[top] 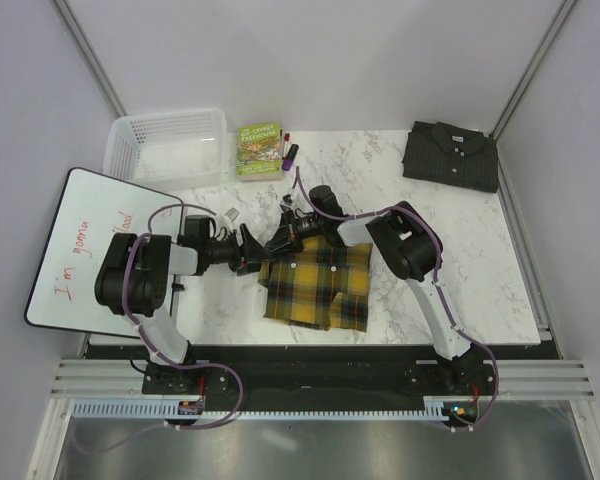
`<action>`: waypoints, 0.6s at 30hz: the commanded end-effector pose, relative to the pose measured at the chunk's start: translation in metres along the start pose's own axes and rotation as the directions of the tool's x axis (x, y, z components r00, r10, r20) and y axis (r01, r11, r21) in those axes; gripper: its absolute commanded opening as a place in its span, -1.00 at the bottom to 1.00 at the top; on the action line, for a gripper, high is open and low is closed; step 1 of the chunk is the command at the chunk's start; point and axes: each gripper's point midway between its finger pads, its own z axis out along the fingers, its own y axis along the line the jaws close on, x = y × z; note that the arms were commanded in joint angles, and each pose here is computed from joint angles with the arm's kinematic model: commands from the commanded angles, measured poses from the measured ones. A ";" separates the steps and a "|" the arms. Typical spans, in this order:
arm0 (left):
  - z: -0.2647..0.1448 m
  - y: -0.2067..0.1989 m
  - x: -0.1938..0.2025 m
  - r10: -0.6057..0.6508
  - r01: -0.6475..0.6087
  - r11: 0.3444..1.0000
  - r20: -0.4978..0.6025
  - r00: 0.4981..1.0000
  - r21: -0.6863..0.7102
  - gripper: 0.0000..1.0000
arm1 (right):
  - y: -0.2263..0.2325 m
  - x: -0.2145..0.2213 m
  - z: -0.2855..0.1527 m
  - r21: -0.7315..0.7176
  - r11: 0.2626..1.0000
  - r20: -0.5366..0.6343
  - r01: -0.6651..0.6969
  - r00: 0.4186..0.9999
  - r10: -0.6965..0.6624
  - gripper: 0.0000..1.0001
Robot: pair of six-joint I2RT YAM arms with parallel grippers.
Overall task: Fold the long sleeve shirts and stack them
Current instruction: Fold the shirt
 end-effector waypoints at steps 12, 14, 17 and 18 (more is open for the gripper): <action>0.035 0.009 0.021 -0.051 0.051 0.999 -0.039 0.998 -0.018 0.46 | 0.040 -0.004 -0.012 -0.103 0.993 0.012 0.060 0.998 -0.059 -1.00; 0.038 0.005 0.025 -0.053 0.053 0.999 -0.051 0.997 -0.009 0.43 | 0.039 -0.005 -0.013 -0.102 0.993 0.016 0.056 0.998 -0.055 -1.00; 0.042 0.003 0.028 -0.059 0.059 0.998 -0.062 0.996 -0.003 0.34 | 0.037 -0.007 -0.014 -0.099 0.994 0.025 0.055 0.998 -0.052 -1.00; 0.042 0.004 0.027 -0.072 0.072 0.997 -0.060 0.996 -0.003 0.24 | 0.037 -0.007 -0.015 -0.098 0.994 0.029 0.053 0.998 -0.050 -1.00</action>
